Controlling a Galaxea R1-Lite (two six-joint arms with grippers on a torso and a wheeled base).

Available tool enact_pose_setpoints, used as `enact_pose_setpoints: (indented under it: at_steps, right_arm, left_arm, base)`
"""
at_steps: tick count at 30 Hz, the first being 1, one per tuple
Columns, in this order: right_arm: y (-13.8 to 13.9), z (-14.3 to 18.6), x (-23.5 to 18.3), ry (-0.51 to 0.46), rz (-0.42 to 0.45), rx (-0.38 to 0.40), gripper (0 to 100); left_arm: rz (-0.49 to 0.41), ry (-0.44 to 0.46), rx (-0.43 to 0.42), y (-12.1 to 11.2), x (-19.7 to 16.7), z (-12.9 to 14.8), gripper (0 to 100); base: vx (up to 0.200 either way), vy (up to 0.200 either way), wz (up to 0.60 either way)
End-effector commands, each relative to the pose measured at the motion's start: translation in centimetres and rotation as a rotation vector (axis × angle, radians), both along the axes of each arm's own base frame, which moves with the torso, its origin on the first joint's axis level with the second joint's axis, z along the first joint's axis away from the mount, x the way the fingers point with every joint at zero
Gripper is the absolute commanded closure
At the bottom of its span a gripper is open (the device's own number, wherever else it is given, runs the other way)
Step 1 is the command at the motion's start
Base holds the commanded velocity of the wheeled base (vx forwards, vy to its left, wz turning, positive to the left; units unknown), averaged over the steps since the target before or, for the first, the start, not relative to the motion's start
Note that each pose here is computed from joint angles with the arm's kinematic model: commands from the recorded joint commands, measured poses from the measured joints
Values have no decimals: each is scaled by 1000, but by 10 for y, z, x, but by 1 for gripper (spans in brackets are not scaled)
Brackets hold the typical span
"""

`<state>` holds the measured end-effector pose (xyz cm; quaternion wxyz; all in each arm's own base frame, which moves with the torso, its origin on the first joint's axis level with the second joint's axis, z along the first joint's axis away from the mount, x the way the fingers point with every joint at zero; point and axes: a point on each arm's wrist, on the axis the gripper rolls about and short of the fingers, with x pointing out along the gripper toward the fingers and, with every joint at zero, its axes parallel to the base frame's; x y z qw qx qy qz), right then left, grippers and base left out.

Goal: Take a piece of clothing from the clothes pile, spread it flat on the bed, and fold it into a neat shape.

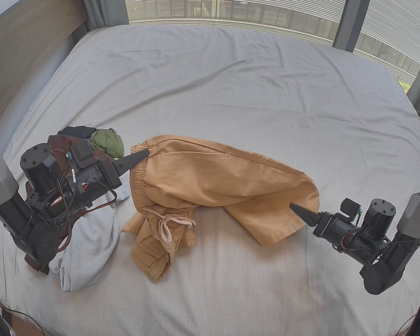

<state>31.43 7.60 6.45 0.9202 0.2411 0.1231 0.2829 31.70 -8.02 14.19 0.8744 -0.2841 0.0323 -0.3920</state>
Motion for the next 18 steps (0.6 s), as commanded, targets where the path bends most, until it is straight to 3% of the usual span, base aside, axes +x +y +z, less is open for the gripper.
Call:
enact_pose_setpoints:
  at_steps: [1, 6, 18]
  right_arm:
    - [-19, 14, 17, -22, -67, 94, 0]
    - [-34, 22, 29, -27, -112, 173, 0]
    - [-43, 14, 49, 5, -120, 249, 0]
  left_arm:
    - [-1, -2, 3, 0, 0, 0, 100]
    - [-3, -3, 5, -1, 0, 0, 100]
    - [-6, -6, 4, -2, -1, 0, 100]
  base:
    - [0, 0, 0]
    - [0, 0, 0]
    - [0, 0, 0]
